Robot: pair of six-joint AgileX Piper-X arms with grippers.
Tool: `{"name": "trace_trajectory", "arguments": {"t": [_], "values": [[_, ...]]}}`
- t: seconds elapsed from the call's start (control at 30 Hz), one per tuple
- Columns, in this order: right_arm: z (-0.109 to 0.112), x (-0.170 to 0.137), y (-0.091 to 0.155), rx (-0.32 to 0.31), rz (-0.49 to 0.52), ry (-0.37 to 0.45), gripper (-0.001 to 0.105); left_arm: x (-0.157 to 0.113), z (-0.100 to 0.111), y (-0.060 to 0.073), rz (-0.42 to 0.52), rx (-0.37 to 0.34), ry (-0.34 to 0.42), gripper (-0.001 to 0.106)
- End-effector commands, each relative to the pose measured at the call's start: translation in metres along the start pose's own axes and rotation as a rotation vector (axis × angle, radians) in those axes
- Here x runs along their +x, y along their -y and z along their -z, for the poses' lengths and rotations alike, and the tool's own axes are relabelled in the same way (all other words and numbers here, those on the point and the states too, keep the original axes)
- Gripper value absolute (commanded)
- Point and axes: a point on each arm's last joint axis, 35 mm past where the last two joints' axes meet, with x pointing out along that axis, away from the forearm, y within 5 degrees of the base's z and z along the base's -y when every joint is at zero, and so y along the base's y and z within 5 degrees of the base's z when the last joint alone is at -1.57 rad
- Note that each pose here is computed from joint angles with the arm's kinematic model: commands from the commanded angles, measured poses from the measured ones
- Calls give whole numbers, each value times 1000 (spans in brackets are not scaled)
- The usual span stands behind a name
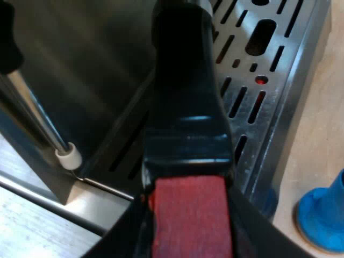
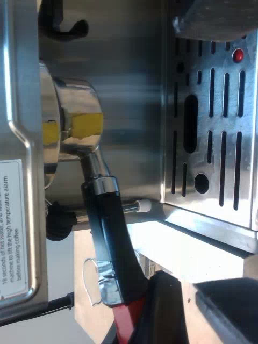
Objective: Put the handle in the coffee machine
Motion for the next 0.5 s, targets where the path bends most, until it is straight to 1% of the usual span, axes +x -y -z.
{"name": "trace_trajectory", "arguments": {"t": [0.03,0.5], "values": [[-3,1,1,-3,-2,2,90,-3,-10,-2,20,50,68,0],[-2,1,1,-11,-2,-1,90,-3,-13,-3,14,63,74,0]]}}
